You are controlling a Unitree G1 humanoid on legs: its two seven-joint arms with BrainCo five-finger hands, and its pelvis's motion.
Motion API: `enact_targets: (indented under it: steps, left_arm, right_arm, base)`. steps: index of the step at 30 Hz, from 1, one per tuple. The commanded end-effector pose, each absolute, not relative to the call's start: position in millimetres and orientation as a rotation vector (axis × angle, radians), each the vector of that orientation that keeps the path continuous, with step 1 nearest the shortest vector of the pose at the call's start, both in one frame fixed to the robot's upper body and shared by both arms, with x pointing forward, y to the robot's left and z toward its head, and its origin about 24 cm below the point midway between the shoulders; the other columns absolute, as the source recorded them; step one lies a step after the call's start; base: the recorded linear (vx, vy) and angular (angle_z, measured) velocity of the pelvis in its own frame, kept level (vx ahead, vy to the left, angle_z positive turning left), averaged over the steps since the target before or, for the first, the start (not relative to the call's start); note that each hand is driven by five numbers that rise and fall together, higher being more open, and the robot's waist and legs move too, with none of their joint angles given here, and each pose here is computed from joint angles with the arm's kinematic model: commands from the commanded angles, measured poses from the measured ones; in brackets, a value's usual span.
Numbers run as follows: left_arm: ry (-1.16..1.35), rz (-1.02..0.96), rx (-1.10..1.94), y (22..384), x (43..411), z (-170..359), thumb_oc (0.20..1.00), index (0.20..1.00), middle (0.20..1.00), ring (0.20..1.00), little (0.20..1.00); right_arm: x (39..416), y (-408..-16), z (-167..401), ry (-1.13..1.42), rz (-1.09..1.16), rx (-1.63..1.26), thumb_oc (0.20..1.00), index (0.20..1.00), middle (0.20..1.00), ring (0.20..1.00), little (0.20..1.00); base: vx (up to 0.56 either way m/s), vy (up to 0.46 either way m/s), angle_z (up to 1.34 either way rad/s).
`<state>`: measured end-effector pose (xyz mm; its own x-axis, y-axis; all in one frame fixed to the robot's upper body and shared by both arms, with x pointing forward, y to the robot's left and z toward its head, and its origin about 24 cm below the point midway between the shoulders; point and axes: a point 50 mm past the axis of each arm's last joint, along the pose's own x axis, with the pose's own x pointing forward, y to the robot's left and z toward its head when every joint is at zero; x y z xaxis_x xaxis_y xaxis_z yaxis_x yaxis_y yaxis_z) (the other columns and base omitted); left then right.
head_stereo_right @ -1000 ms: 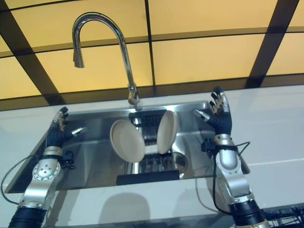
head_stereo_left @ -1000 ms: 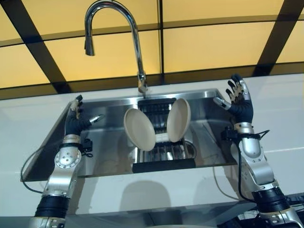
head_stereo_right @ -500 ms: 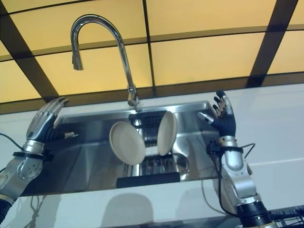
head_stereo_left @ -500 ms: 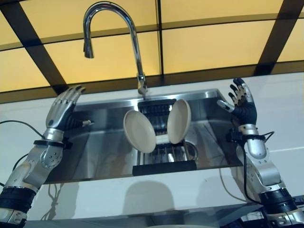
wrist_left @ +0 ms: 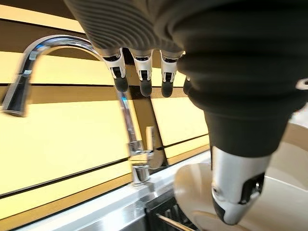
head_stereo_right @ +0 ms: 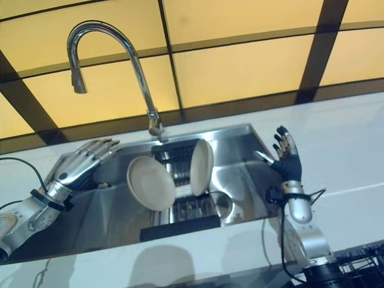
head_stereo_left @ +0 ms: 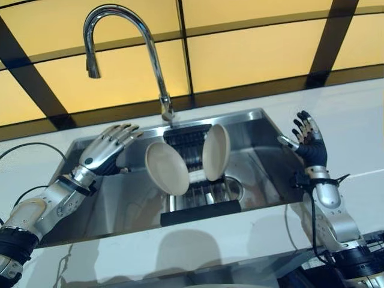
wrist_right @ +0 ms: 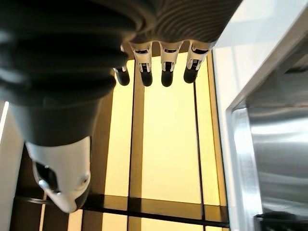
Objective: Pick up plates and place into dishwasher.
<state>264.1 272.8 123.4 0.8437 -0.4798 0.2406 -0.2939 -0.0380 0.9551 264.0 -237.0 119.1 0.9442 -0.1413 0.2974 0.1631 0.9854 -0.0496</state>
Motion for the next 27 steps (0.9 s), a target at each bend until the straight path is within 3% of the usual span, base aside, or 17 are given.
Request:
enact_targets:
  steps: [1, 20, 27]
  left_arm:
    - [-0.756, -0.090, 1.708, 275.4, 274.9, 160.2, 1.000, 1.000, 1.000, 1.000, 1.000]
    - [-0.760, -0.325, 1.802, 256.4, 273.3, 139.3, 1.000, 1.000, 1.000, 1.000, 1.000]
    - [-0.765, -0.328, 1.797, 253.1, 272.7, 134.0, 1.000, 1.000, 1.000, 1.000, 1.000]
  right_arm:
    - [262.9, -240.2, 140.2, -0.409, -0.138, -0.071, 1.000, 1.000, 1.000, 1.000, 1.000]
    - [263.2, -240.1, 133.9, -0.366, -0.130, -0.078, 1.000, 1.000, 1.000, 1.000, 1.000]
    - [262.7, -239.3, 129.5, -0.349, -0.124, -0.082, 1.000, 1.000, 1.000, 1.000, 1.000]
  base:
    - [0.05, 0.010, -0.05]
    - [0.05, 0.015, -0.03]
    - [0.04, 0.021, -0.07]
